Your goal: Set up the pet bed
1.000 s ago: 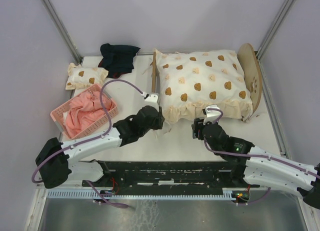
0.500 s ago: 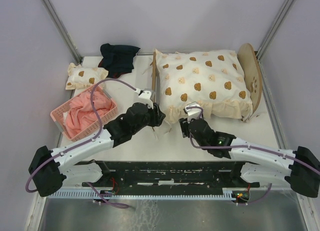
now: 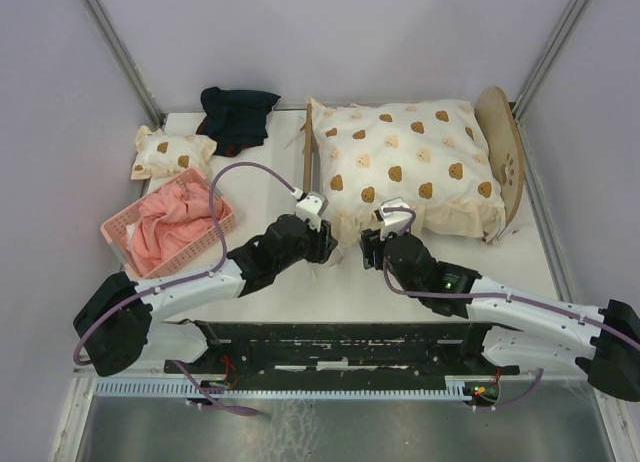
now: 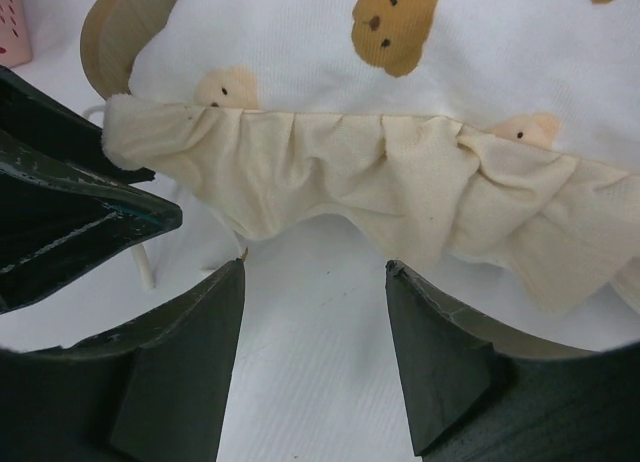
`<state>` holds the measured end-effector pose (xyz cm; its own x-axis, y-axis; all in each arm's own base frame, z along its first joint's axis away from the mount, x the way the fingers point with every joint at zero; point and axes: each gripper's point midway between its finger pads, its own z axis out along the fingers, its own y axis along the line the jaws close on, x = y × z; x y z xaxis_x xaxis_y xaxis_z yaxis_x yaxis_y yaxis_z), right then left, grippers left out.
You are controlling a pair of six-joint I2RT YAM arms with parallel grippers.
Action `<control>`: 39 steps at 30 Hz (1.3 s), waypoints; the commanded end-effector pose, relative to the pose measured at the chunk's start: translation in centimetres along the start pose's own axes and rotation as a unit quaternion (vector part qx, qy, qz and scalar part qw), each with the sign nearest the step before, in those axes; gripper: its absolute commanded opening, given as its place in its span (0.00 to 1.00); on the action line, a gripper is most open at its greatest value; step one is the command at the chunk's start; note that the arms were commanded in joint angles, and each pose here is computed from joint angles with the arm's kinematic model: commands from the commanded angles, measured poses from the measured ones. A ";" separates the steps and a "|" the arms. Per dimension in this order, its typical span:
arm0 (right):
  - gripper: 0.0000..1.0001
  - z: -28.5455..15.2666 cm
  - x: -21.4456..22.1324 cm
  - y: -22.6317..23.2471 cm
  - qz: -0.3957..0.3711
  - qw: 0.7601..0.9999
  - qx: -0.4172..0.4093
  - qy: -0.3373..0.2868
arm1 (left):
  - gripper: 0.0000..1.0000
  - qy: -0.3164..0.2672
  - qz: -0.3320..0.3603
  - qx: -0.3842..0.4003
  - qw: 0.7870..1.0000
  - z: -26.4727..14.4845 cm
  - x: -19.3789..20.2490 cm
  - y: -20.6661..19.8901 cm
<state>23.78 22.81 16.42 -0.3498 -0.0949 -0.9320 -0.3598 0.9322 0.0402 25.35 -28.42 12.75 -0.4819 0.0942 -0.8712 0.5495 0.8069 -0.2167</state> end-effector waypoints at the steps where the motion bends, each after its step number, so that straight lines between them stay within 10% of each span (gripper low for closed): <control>1: 0.67 -0.4 -1.1 -0.5 0.022 0.999 0.006 -0.025 | 0.48 -0.078 0.019 0.032 0.996 0.1 -4.8 -1.7; 5: 0.67 -0.3 -0.5 -0.7 0.020 1.000 0.009 -0.022 | 0.42 -0.088 0.019 0.028 0.996 -0.7 -5.5 -1.6; 11: 0.67 0.1 0.2 -0.8 0.017 1.000 0.013 -0.016 | 0.04 -0.097 0.022 0.044 0.994 -1.8 -6.1 -2.0; 19: 0.67 -0.1 0.3 -1.2 0.016 1.000 0.015 -0.015 | 0.03 -0.061 0.008 0.073 0.995 -4.5 -4.7 -2.7; 28: 0.68 -0.8 -0.2 -1.9 0.012 1.000 0.023 -0.011 | 0.20 0.073 -0.035 -0.027 0.996 -5.1 1.4 0.9; 39: 0.73 -0.9 -3.1 -5.5 -0.002 0.996 0.086 0.018 | 0.60 -0.081 -0.051 -0.006 0.995 -3.9 -6.7 -0.6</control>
<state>24.48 18.92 15.31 -0.4095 -0.1435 -0.9010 -0.2733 0.9615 -0.0289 22.46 -25.71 14.19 -0.5567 0.0884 -0.8260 0.5147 0.8172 -0.2595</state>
